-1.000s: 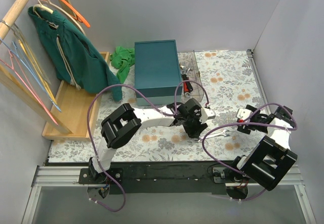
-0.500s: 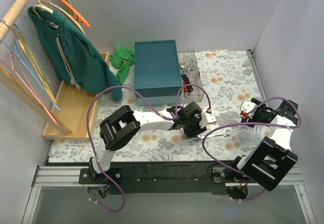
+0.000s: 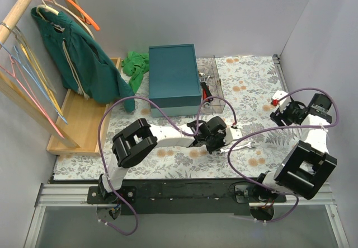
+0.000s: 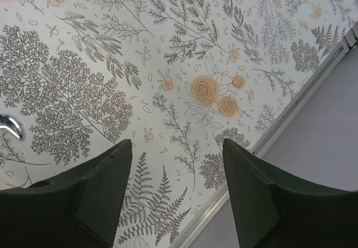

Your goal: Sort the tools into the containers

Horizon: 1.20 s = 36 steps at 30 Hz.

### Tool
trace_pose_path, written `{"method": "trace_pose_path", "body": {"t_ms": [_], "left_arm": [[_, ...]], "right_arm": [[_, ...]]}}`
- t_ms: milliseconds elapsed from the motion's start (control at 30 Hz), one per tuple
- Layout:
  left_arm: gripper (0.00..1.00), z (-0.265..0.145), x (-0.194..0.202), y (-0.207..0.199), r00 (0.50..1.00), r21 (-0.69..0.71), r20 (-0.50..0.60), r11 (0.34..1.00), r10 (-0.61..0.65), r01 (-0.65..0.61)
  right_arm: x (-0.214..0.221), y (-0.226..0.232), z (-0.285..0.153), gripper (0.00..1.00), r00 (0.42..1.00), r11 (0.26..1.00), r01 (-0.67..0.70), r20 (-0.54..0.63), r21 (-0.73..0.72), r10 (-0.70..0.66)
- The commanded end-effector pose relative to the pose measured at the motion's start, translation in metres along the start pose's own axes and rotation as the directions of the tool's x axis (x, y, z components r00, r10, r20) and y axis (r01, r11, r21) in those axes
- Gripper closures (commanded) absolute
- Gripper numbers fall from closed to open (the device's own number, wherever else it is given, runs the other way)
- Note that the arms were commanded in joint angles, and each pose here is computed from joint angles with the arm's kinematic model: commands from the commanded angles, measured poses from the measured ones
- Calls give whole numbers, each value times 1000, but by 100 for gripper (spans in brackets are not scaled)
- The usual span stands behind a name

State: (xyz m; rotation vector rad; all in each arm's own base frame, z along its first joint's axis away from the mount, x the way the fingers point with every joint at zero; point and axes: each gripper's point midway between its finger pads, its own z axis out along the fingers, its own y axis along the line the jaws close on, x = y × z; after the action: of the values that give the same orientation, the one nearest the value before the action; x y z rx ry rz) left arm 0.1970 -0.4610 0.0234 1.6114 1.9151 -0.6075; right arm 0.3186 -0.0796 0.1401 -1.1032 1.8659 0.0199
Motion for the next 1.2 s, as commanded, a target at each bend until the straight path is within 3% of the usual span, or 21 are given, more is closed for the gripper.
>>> {"method": "trace_pose_path", "body": {"t_ms": [0, 33, 67, 200, 267, 300, 433, 667, 967, 1167], "left_arm": [[100, 9, 75, -13, 972, 56, -225, 995, -71, 86], [100, 7, 72, -17, 969, 82, -221, 988, -107, 128], [100, 5, 70, -17, 966, 99, -221, 983, -132, 157], [100, -5, 57, -22, 956, 214, -208, 945, -205, 249], [100, -6, 55, -22, 957, 236, -201, 937, -211, 256], [100, -7, 55, -24, 953, 253, -210, 929, -219, 269], [100, -6, 54, -26, 944, 281, -224, 911, -243, 302], [100, -7, 53, -32, 932, 314, -238, 887, -272, 339], [100, -9, 53, -31, 930, 334, -242, 876, -277, 348], [100, -9, 53, -31, 931, 355, -241, 868, -274, 347]], "right_arm": [[14, 7, 6, 27, 994, 995, 92, -52, -38, -94], [16, 16, 7, 27, 987, 987, 152, -44, -52, -154], [17, 30, 8, 26, 949, 947, 311, -21, -73, -314], [8, 100, 10, 23, 839, 815, 543, 176, -203, -515], [5, 118, 11, 21, 800, 770, 596, 252, -227, -545], [3, 129, 13, 21, 752, 726, 653, 297, -215, -588], [8, 159, 18, 20, 684, 654, 723, 371, -223, -629], [4, 188, 25, 18, 617, 618, 769, 441, -163, -652], [22, 183, 39, 21, 631, 615, 767, 384, -181, -674], [42, 186, 49, 31, 591, 542, 807, 339, -235, -732]]}}
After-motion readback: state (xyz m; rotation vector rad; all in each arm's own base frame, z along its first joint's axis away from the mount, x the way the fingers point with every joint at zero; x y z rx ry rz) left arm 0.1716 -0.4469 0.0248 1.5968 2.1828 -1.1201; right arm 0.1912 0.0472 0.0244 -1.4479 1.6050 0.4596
